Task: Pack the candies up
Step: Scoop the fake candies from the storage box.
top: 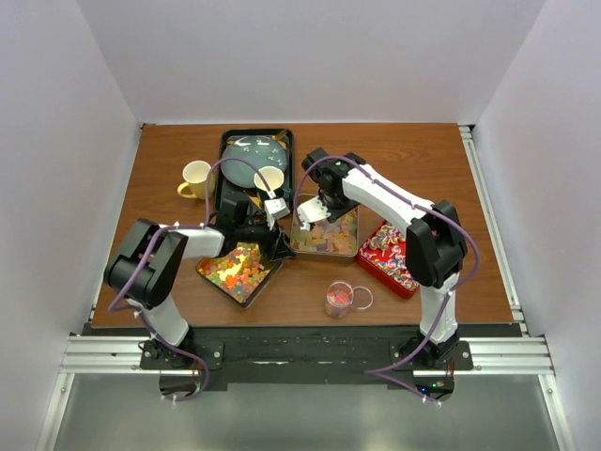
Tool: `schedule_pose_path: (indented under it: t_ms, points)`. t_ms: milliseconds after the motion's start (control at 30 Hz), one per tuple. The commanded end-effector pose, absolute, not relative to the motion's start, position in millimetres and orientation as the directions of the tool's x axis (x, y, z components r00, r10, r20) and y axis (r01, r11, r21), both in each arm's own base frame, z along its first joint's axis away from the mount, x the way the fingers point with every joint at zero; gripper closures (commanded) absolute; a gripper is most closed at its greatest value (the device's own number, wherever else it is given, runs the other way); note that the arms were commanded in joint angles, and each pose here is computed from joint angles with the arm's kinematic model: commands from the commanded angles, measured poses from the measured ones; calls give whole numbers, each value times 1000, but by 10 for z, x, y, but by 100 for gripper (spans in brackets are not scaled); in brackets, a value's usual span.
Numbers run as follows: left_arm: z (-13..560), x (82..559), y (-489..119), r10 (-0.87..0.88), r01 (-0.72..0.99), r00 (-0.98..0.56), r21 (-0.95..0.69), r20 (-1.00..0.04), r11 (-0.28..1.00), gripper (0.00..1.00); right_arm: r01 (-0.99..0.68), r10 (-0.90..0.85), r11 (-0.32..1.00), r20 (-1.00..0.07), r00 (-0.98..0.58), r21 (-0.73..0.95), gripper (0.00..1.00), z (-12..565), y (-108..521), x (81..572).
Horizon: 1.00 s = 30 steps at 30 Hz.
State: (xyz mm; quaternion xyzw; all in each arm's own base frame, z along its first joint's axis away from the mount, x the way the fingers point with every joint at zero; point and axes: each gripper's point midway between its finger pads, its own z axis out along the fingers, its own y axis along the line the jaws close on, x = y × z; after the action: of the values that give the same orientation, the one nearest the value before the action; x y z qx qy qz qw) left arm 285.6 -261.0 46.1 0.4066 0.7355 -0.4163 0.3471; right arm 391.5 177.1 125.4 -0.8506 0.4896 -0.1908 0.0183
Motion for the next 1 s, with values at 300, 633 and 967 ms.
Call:
schedule_pose_path:
  t_ms: [300, 633, 967]
  points:
    - [386, 2861, -2665, 303, 881, -451, -365, -839, 302, 43, -815, -834, -550, 157, 529, -180, 100, 829, 2337, 3670]
    - [400, 2945, -2720, 283, 869, -474, -391, -834, 303, 45, -725, -746, -665, 130, 653, -176, 100, 541, 2399, 3354]
    - [433, 2927, -2725, 283, 873, -470, -392, -836, 292, 46, -634, -686, -716, 122, 718, -293, 100, 571, 2526, 3563]
